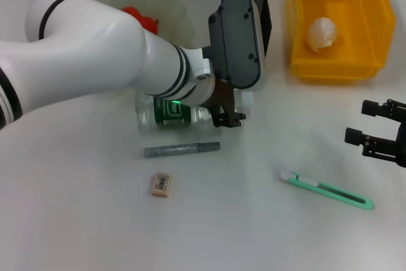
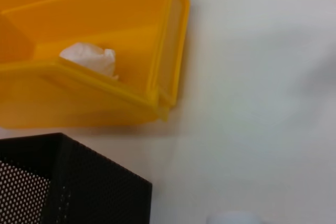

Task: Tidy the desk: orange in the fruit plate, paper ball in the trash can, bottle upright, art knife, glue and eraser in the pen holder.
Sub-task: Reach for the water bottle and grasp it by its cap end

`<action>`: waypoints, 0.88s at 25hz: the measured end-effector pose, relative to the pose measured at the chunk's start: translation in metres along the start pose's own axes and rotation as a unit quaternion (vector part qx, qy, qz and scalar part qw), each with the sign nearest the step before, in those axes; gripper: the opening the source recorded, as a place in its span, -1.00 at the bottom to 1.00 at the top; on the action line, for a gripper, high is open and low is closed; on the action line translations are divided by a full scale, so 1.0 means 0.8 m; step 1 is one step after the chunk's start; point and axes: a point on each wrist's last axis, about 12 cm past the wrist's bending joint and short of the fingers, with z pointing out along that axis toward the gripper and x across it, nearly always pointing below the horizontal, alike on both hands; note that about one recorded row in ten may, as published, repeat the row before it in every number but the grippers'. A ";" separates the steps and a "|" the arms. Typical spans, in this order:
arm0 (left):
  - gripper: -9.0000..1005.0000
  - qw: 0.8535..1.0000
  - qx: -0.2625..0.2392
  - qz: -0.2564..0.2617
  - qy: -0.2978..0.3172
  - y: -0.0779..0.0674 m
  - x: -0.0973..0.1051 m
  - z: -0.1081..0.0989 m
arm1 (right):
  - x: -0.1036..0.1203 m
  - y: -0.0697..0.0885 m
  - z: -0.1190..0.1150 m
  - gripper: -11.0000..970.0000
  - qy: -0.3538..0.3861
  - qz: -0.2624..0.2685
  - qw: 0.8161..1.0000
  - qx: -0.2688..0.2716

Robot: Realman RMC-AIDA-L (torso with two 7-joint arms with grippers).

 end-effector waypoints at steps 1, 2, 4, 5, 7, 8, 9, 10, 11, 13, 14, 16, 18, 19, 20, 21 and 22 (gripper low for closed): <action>0.23 1.000 0.000 0.000 0.000 0.000 0.000 0.000 | 0.000 0.000 0.000 0.61 0.000 0.000 1.000 0.000; 0.22 1.000 0.000 0.000 0.000 0.000 0.000 0.000 | 0.000 0.000 0.000 0.61 0.000 0.000 1.000 0.000; 0.16 1.000 0.000 0.001 0.000 0.000 -0.001 0.000 | 0.000 0.000 0.000 0.61 0.000 0.000 1.000 0.000; 0.12 1.000 0.000 0.001 0.000 0.000 -0.001 0.000 | 0.000 0.000 0.000 0.61 0.000 0.001 1.000 -0.001; 0.05 1.000 0.000 0.001 0.000 0.000 0.000 0.000 | 0.000 0.001 0.000 0.61 0.000 0.001 1.000 -0.001; 0.02 1.000 0.001 0.003 0.002 -0.001 0.000 0.001 | 0.001 0.001 0.000 0.61 0.000 0.001 1.000 -0.001; -0.02 1.000 0.001 0.003 0.002 -0.001 0.000 0.001 | 0.001 0.001 0.000 0.61 0.000 0.002 1.000 -0.001; -0.05 1.000 0.002 0.006 0.003 -0.002 0.000 0.002 | 0.001 0.001 0.000 0.61 0.000 0.002 1.000 -0.001; -0.08 1.000 0.002 0.006 0.003 -0.002 0.000 0.002 | 0.001 0.001 0.000 0.61 -0.001 0.003 1.000 -0.001; -0.08 1.000 0.002 0.006 0.003 -0.002 0.000 0.002 | 0.002 0.002 0.001 0.61 -0.001 0.004 1.000 -0.002; -0.08 1.000 0.002 0.006 0.003 -0.002 0.000 0.002 | 0.002 0.002 0.001 0.61 -0.001 0.005 1.000 -0.002; -0.08 1.000 0.002 0.007 0.004 -0.002 0.000 0.002 | 0.002 0.002 0.002 0.61 -0.002 0.005 1.000 -0.003; -0.08 1.000 0.002 0.008 0.005 -0.003 0.000 0.002 | 0.001 0.002 0.002 0.61 -0.002 0.004 1.000 -0.003; -0.08 1.000 0.002 0.008 0.005 -0.003 0.000 0.002 | 0.001 0.002 0.002 0.61 -0.002 0.004 1.000 -0.003; -0.08 1.000 0.002 0.008 0.005 -0.003 0.000 0.002 | 0.001 0.001 0.002 0.61 -0.002 0.004 1.000 -0.003; -0.08 1.000 0.003 0.009 0.003 -0.003 -0.001 0.001 | 0.001 0.001 0.002 0.61 -0.002 0.004 1.000 -0.003; -0.07 1.000 0.003 0.009 0.003 -0.003 -0.001 0.001 | 0.001 0.001 0.002 0.61 -0.002 0.004 1.000 -0.003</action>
